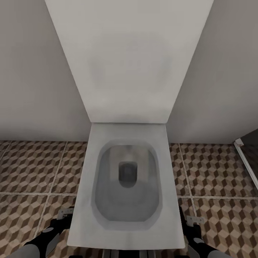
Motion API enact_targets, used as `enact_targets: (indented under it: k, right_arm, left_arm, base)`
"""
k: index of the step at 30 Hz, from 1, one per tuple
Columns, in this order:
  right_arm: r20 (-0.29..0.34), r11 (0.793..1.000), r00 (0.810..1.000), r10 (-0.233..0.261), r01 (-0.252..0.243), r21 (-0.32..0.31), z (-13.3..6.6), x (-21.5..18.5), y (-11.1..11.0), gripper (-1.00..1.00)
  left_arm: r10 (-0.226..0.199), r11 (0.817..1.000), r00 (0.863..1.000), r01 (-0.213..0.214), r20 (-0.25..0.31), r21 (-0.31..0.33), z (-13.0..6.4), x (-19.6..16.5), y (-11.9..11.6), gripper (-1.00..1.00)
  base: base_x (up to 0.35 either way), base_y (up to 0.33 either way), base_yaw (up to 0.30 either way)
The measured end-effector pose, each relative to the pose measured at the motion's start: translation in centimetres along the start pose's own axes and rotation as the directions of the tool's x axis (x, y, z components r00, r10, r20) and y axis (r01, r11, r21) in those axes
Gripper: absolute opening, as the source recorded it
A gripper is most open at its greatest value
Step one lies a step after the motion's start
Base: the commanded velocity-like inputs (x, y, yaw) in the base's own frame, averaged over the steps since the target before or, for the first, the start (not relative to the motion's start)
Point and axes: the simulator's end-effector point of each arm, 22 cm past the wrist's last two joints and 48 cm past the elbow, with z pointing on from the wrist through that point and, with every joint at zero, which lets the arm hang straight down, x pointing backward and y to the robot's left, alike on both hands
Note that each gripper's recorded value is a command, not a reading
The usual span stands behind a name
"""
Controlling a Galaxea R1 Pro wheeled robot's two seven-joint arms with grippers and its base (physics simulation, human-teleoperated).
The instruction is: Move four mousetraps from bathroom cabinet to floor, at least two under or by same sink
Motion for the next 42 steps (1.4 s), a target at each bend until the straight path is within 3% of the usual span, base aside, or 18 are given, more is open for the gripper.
enact_targets:
  k: [21,22,23,42]
  right_arm:
    - [-0.016,1.000,1.000,0.012,-0.012,0.017,0.1,0.4,-1.0,-1.00]
    - [-0.016,1.000,1.000,0.013,-0.013,0.017,0.1,0.4,-0.9,1.00]
    - [-0.021,0.998,0.999,0.048,-0.047,0.034,0.0,0.6,-1.3,1.00]
    - [-0.022,0.998,0.999,0.048,-0.048,0.033,0.0,0.6,-1.2,1.00]
  left_arm:
    - [0.000,1.000,1.000,0.000,0.000,0.000,0.0,0.0,0.0,-1.00]
    - [0.000,1.000,1.000,0.000,0.000,0.000,0.0,0.0,0.0,-1.00]
    - [0.000,1.000,1.000,0.000,0.000,0.000,0.0,0.0,0.0,-1.00]
    - [0.000,1.000,1.000,0.000,0.000,0.000,0.0,0.0,0.0,-1.00]
  base:
    - [0.000,0.000,0.000]
    - [0.000,0.000,0.000]
    - [0.000,0.000,0.000]
    - [0.000,0.000,0.000]
